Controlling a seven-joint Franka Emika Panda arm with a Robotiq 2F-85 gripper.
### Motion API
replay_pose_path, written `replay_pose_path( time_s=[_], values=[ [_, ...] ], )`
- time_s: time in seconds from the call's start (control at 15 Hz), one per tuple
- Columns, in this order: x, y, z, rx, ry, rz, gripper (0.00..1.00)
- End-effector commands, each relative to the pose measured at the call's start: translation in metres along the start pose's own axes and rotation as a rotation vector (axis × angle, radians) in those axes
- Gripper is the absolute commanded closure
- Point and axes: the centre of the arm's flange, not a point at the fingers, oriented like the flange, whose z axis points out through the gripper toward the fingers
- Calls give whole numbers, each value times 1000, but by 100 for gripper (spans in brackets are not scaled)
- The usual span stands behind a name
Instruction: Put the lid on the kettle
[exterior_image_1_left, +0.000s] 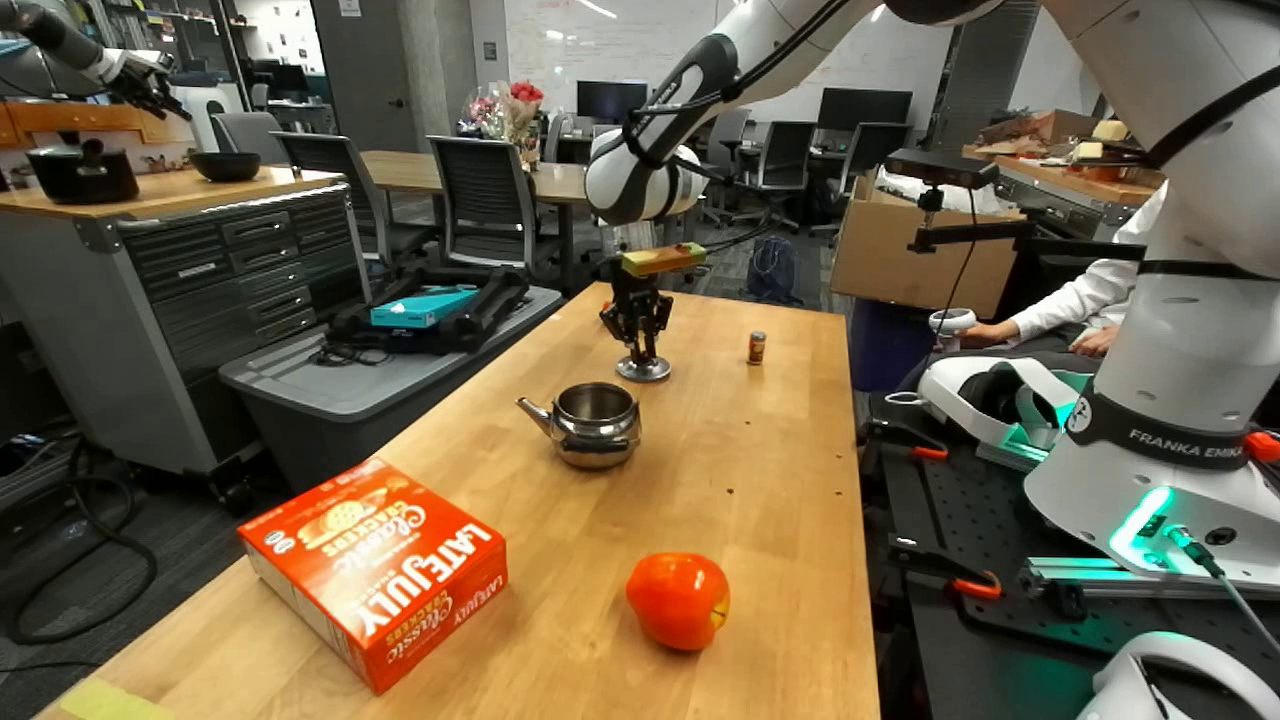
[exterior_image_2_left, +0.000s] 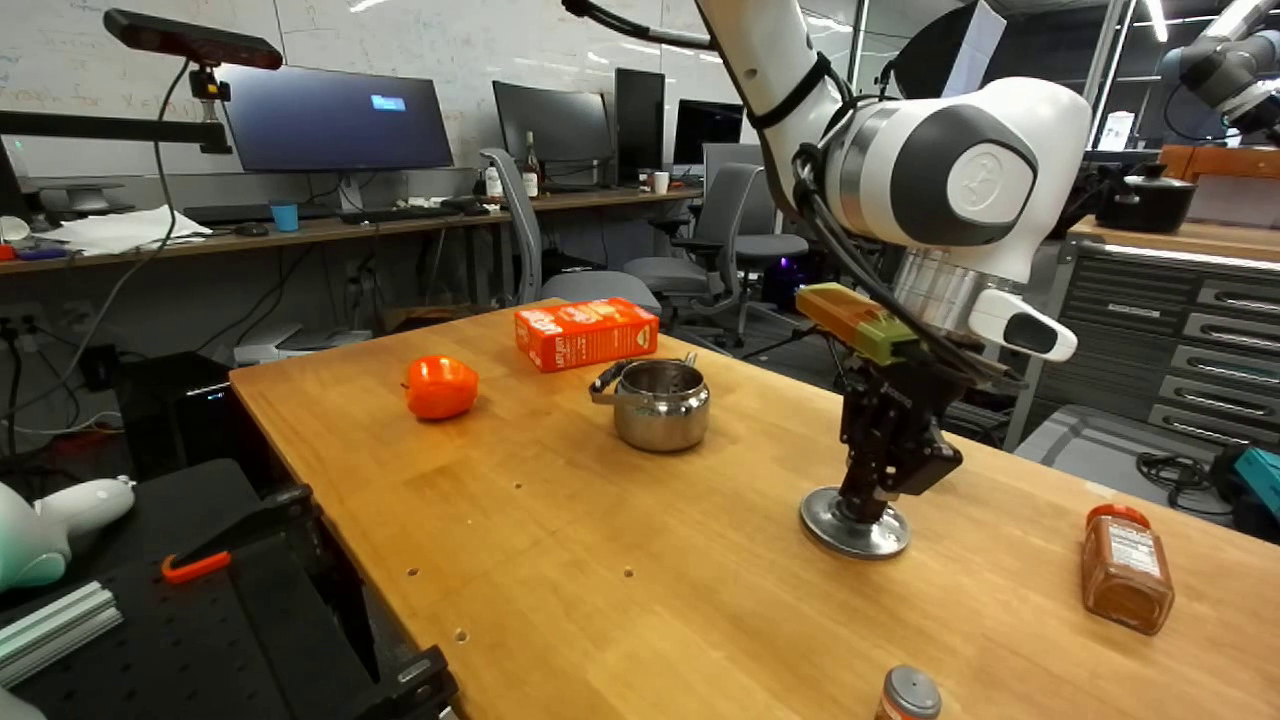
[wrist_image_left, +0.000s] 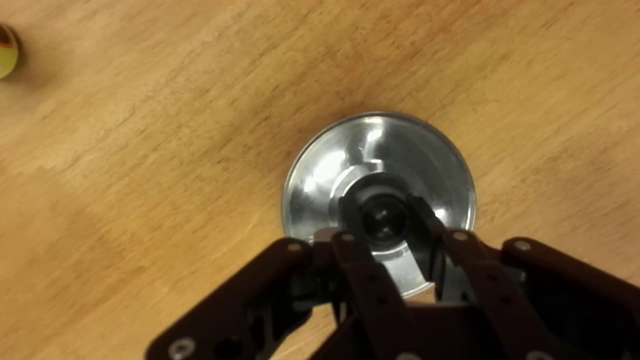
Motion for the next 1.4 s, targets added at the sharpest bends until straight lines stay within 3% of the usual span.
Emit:
replay_pose_path(
  time_s=[0.0,0.53,1.33],
  values=[
    [6,-7,-8,9,22,0,93],
    [-31,-27,-44,18,71,-59,93],
    [-138,-109,-96,-1,88,-283,93]
  ],
)
